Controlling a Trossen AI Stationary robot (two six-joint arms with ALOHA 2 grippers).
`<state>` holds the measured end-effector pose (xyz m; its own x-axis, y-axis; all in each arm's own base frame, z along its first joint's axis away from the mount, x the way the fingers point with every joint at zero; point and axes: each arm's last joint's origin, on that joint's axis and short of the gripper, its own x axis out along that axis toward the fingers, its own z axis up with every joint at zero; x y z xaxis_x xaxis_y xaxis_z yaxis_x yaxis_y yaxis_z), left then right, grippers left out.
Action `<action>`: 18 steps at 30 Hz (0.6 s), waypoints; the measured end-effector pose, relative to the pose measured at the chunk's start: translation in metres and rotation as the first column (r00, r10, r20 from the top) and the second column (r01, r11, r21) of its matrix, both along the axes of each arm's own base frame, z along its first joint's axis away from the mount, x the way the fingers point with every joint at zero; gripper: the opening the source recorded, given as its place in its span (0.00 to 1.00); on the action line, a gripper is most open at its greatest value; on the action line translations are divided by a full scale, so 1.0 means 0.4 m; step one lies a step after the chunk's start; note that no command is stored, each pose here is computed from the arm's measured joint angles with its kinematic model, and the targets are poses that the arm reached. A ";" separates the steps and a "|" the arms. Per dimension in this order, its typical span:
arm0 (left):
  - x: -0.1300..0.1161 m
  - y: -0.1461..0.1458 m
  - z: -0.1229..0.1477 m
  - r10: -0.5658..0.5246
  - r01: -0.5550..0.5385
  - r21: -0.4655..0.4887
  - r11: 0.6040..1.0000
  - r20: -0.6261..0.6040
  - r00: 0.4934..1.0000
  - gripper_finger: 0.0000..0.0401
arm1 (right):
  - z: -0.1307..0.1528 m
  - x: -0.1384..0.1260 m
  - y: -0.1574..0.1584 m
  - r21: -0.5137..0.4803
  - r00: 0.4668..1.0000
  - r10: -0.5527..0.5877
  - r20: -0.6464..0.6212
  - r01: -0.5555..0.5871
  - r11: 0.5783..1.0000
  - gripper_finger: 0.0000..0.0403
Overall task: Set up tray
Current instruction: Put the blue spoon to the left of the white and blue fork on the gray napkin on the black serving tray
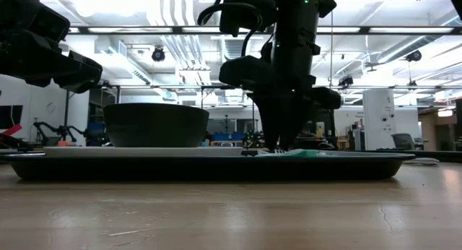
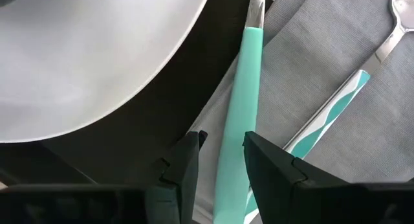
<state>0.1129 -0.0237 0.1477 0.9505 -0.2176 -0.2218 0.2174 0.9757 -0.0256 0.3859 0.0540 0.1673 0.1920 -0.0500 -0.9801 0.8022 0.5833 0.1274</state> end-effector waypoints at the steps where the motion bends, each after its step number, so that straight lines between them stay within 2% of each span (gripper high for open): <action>1: 0.000 0.000 0.000 0.000 0.000 0.000 1.000 0.000 1.000 0.27 | 0.000 0.000 0.000 0.000 1.000 0.002 0.000 -0.002 1.000 0.28; 18: 0.000 0.000 0.000 0.000 0.000 0.000 1.000 0.000 1.000 0.27 | -0.014 -0.012 0.015 0.003 0.999 0.037 -0.023 -0.037 0.999 0.28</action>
